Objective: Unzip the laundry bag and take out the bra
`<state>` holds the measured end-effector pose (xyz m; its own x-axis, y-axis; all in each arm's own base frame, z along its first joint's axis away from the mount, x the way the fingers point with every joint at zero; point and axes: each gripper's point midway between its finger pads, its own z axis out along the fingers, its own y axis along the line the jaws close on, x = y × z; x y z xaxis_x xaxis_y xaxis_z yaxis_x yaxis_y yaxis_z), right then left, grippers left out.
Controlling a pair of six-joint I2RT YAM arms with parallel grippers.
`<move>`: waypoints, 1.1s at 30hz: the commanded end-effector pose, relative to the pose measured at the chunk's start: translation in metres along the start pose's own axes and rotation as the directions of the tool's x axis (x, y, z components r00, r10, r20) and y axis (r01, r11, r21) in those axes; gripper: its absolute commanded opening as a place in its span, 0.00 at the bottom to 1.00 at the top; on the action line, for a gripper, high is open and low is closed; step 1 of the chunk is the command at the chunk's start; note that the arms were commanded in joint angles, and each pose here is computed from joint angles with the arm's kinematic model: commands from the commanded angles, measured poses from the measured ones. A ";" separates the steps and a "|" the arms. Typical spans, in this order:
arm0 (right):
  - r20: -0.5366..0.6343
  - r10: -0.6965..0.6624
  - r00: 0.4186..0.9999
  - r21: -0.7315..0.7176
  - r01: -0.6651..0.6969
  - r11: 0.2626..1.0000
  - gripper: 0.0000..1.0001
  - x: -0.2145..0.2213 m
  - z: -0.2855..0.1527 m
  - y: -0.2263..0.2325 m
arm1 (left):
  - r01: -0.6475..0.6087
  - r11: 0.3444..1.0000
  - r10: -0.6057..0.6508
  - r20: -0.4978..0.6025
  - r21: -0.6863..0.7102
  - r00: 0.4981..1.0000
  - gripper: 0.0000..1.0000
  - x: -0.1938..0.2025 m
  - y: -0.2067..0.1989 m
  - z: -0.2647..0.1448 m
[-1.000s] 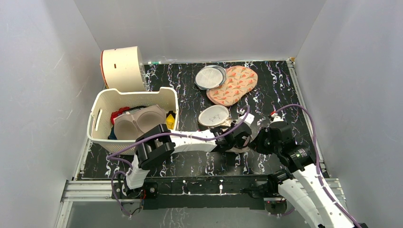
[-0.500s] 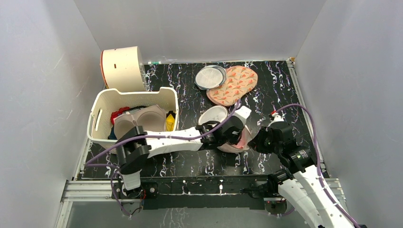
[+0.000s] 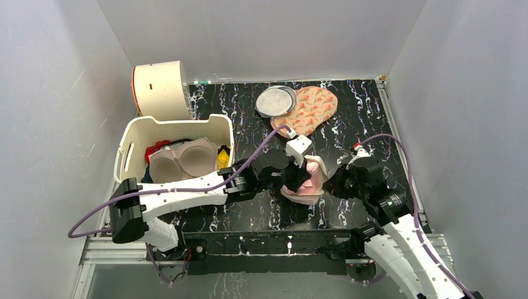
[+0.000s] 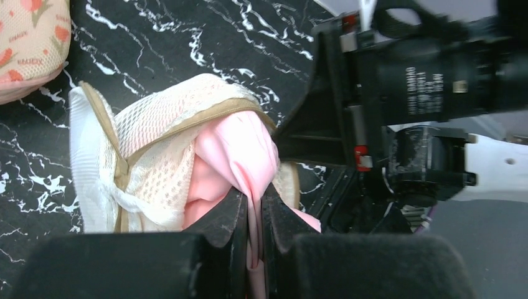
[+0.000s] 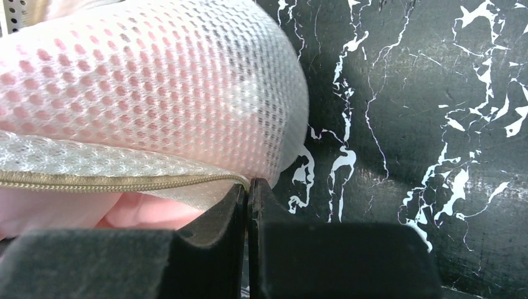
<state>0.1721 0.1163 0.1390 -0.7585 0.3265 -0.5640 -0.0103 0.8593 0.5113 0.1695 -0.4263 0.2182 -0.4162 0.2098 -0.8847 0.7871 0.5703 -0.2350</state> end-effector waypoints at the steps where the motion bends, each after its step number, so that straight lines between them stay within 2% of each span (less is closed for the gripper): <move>1: 0.035 -0.001 0.999 -0.023 0.002 1.000 0.00 -0.009 0.003 0.006 | 0.004 0.994 -0.028 0.206 0.113 0.978 0.00 -0.067 -0.022 -0.041; 6: 0.023 0.006 1.000 -0.018 -0.005 1.000 0.00 -0.006 0.005 0.005 | -0.015 0.994 -0.014 0.263 0.107 0.965 0.00 -0.086 -0.022 -0.054; 14: 0.018 0.015 1.000 -0.051 -0.014 0.999 0.00 -0.006 0.004 0.011 | -0.014 0.994 -0.017 0.284 0.109 0.959 0.00 -0.086 -0.021 -0.054; 18: 0.078 0.004 0.997 -0.083 0.003 0.997 0.00 -0.025 -0.009 0.025 | -0.018 0.990 -0.008 0.192 0.138 0.981 0.00 -0.051 -0.023 -0.040; 19: 0.112 0.004 0.994 -0.076 0.005 0.997 0.00 -0.035 -0.013 0.027 | -0.035 0.989 0.020 0.105 0.147 0.994 0.00 -0.021 -0.020 -0.033; 22: 0.122 0.003 0.993 -0.065 0.005 0.998 0.00 -0.040 -0.009 0.027 | -0.053 0.982 0.041 0.065 0.180 0.997 0.00 0.001 -0.020 -0.033; 26: 0.091 -0.002 0.996 -0.059 0.008 0.998 0.00 -0.037 0.002 0.026 | -0.082 0.957 0.053 0.111 0.279 0.992 0.00 -0.005 -0.037 -0.044; 30: 0.066 -0.008 0.998 -0.057 0.011 0.998 0.00 -0.032 0.008 0.024 | -0.139 0.895 0.060 0.193 0.425 0.979 0.00 -0.027 -0.067 -0.059; 33: 0.060 -0.009 0.998 -0.055 0.013 0.998 0.00 -0.029 0.009 0.022 | -0.163 0.879 0.061 0.234 0.448 0.970 0.00 -0.043 -0.076 -0.061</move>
<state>0.1880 0.1246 0.1421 -0.7675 0.3354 -0.5462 0.0015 0.8531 0.5218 0.1160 -0.4185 0.2226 -0.3435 0.2181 -0.9135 0.9182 0.2825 -0.2778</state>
